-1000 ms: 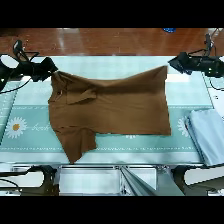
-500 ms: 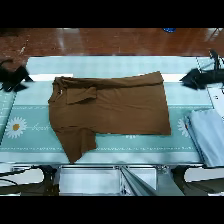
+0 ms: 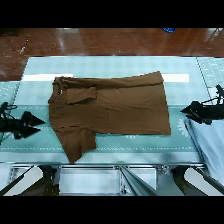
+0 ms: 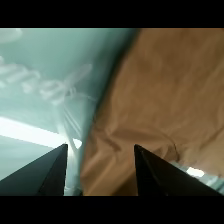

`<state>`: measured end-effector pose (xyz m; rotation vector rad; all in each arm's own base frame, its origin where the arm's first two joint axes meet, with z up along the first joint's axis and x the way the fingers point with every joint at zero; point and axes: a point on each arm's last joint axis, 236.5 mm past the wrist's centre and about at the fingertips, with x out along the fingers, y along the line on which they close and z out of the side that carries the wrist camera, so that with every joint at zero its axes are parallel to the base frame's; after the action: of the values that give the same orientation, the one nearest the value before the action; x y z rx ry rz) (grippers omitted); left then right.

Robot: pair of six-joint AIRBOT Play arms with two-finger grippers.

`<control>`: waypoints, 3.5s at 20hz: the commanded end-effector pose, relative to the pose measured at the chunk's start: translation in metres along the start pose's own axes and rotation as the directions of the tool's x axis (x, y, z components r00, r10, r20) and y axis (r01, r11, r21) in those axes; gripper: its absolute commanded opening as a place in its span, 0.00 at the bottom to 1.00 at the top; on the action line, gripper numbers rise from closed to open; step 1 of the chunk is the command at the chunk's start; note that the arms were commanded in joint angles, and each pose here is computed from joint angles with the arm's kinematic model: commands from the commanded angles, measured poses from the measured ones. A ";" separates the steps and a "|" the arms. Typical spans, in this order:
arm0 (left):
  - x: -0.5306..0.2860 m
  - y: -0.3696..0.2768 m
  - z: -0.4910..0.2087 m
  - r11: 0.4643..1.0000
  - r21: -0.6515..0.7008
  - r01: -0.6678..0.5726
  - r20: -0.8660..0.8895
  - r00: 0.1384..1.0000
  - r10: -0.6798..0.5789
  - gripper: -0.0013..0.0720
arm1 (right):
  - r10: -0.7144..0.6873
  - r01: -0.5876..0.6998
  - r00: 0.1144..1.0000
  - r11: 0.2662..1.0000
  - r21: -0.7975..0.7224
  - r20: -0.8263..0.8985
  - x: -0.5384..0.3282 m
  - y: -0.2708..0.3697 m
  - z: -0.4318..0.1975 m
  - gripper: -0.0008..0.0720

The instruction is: Fold the shirts.

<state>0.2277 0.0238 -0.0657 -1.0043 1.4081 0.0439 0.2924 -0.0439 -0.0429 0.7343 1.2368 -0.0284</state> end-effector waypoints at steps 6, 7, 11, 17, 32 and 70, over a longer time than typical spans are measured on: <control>0.046 -0.013 -0.011 0.997 0.055 0.054 0.043 0.998 -0.056 0.71 | 0.092 -0.092 0.996 0.996 -0.004 -0.001 -0.004 0.023 -0.017 0.56; 0.050 -0.015 -0.008 0.997 0.069 0.047 0.057 0.997 -0.051 0.71 | 0.092 -0.092 0.996 0.996 -0.004 -0.002 -0.004 0.023 -0.017 0.56; 0.069 -0.022 -0.013 0.994 0.102 0.032 0.006 0.999 -0.033 0.71 | -0.006 0.002 0.998 0.997 0.076 0.058 -0.009 -0.009 -0.003 0.56; 0.065 -0.034 -0.010 0.990 0.135 0.048 -0.040 0.998 -0.043 0.04 | -0.070 0.107 0.982 0.971 0.214 -0.174 -0.013 -0.051 -0.069 0.56; 0.063 -0.036 -0.011 0.989 0.139 0.054 -0.047 0.998 -0.048 0.04 | 0.052 -0.019 0.971 0.990 0.140 -0.234 0.077 0.018 -0.098 0.56; -0.313 -0.206 -0.068 0.729 0.491 -0.477 0.802 0.575 -0.164 0.04 | 0.224 0.109 0.828 0.835 -0.539 0.514 -0.281 0.211 -0.032 0.05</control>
<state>0.1837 0.0163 0.3786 -0.0466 0.3478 0.1020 0.2090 0.0270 0.3397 0.1517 0.5590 0.0882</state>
